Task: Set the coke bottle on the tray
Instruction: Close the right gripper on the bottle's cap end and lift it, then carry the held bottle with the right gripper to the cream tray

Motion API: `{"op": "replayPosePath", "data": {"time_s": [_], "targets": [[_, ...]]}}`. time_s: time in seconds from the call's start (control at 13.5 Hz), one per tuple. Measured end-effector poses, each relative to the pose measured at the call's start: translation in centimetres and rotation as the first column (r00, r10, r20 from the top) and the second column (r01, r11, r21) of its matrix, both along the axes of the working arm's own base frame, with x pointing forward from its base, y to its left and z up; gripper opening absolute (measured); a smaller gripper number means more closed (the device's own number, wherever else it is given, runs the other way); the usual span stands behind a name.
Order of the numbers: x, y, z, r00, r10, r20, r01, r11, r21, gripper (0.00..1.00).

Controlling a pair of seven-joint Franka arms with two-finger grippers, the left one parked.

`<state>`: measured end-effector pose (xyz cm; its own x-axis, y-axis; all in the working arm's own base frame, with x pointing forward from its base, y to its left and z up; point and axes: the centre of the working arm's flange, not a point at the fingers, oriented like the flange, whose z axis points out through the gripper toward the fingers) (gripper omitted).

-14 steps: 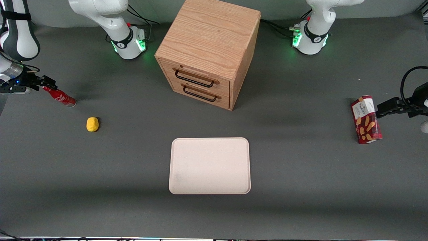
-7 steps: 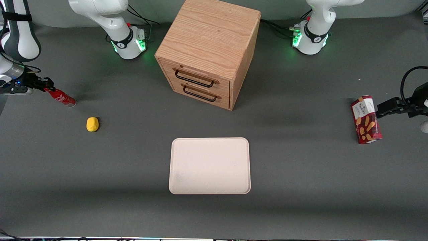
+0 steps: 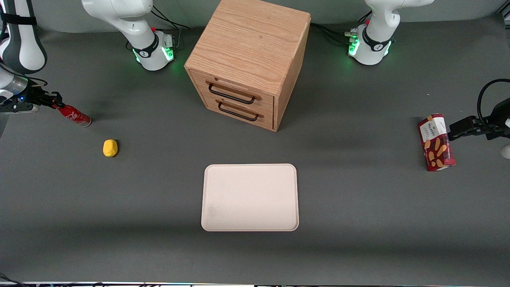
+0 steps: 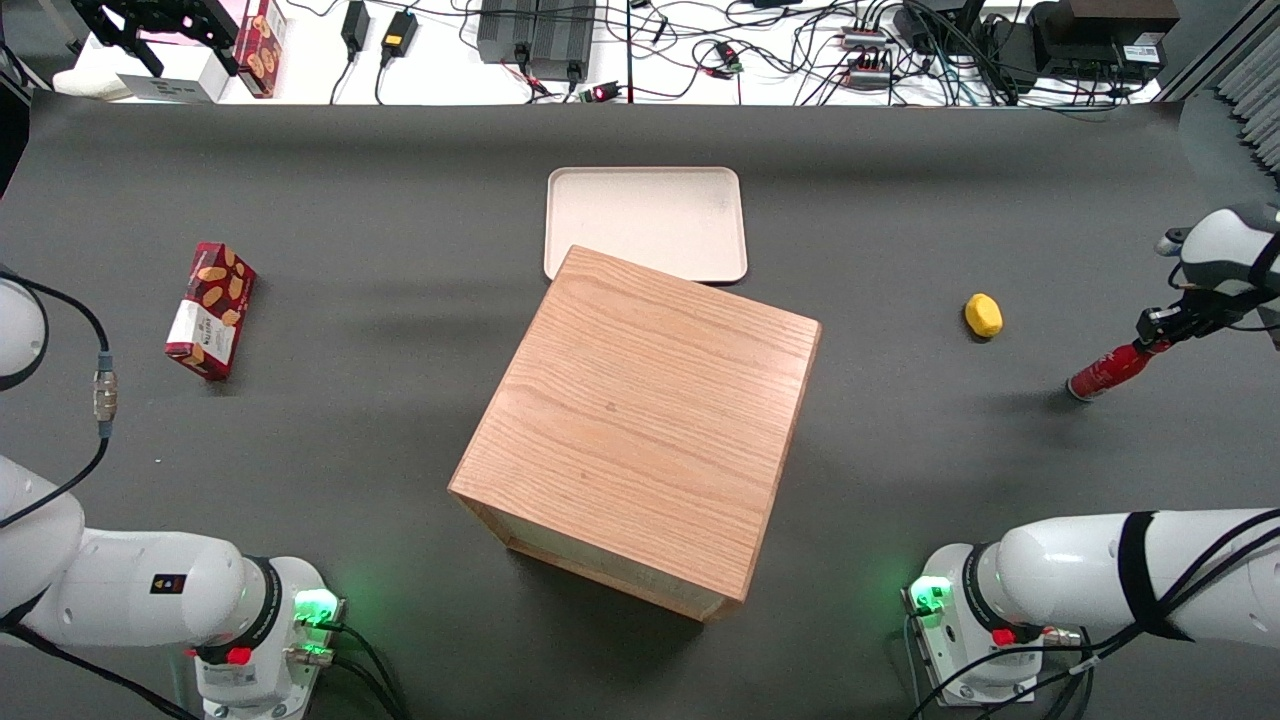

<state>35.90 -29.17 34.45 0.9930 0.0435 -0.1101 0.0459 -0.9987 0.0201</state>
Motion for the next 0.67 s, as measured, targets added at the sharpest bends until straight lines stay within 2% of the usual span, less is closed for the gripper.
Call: {"op": "replayPosePath", "data": {"time_s": [0.22, 0.44, 0.67], "targets": [[2.9, 0.0, 5.3, 0.999, 0.028, -0.029, -0.029, 0.999, -0.015, 0.32], [6.2, 1.2, 13.0, 0.997, 0.063, -0.032, -0.065, 0.997, -0.041, 0.32], [8.3, 3.4, 21.3, 0.997, 0.075, -0.02, -0.075, 0.997, -0.026, 0.32]]}}
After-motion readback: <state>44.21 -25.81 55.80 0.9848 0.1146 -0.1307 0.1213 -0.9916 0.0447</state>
